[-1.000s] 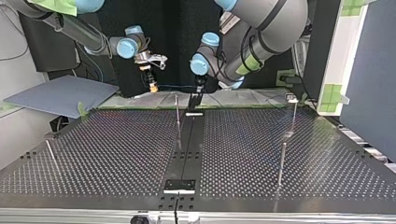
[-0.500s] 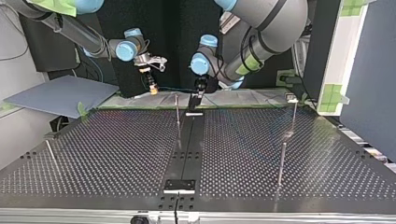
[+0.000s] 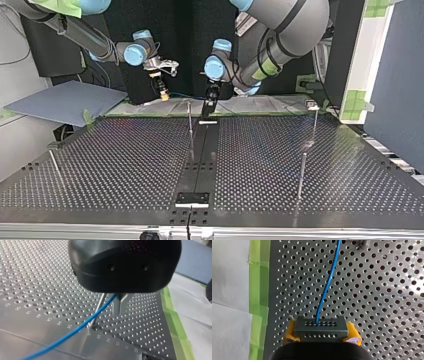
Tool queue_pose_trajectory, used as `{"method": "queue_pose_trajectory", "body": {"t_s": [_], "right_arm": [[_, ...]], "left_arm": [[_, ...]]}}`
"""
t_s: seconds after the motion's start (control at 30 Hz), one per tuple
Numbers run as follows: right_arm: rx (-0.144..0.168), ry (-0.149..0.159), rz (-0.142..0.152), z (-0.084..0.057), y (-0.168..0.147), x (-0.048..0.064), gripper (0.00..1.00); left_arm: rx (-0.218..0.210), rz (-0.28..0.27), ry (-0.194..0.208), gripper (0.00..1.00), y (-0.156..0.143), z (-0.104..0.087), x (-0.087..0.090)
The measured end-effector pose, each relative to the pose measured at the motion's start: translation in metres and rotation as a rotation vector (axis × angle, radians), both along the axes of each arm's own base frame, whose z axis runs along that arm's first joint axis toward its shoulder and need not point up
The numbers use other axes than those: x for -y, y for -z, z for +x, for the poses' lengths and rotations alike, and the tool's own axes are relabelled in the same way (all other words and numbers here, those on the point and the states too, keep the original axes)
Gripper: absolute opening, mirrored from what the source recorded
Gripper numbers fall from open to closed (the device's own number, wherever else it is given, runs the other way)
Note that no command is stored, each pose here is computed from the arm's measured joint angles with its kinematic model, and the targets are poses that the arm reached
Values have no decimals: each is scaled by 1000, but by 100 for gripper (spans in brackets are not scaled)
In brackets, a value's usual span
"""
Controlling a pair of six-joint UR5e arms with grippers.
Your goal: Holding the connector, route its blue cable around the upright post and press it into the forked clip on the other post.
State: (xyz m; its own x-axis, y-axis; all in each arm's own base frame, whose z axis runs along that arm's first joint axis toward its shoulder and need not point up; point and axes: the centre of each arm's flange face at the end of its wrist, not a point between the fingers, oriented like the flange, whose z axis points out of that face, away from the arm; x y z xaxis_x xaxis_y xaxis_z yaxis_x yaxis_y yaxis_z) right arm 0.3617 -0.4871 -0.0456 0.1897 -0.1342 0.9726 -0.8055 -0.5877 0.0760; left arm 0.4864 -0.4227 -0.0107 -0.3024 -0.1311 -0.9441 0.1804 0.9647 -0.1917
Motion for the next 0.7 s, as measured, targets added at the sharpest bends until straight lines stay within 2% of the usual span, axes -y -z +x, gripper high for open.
{"method": "queue_pose_trajectory", "body": {"t_s": [0.2,0.37,0.53,0.7], "right_arm": [[-1,4,0,-2,0,2,0],[3,12,-1,-5,-1,6,0],[8,20,-4,-7,-3,11,0],[10,25,-7,-7,-6,19,0]], "left_arm": [[-2,43,10,0,1,-4,1],[12,77,-2,0,6,-14,0],[34,76,-7,0,8,-22,3],[60,72,9,0,7,-29,13]]}}
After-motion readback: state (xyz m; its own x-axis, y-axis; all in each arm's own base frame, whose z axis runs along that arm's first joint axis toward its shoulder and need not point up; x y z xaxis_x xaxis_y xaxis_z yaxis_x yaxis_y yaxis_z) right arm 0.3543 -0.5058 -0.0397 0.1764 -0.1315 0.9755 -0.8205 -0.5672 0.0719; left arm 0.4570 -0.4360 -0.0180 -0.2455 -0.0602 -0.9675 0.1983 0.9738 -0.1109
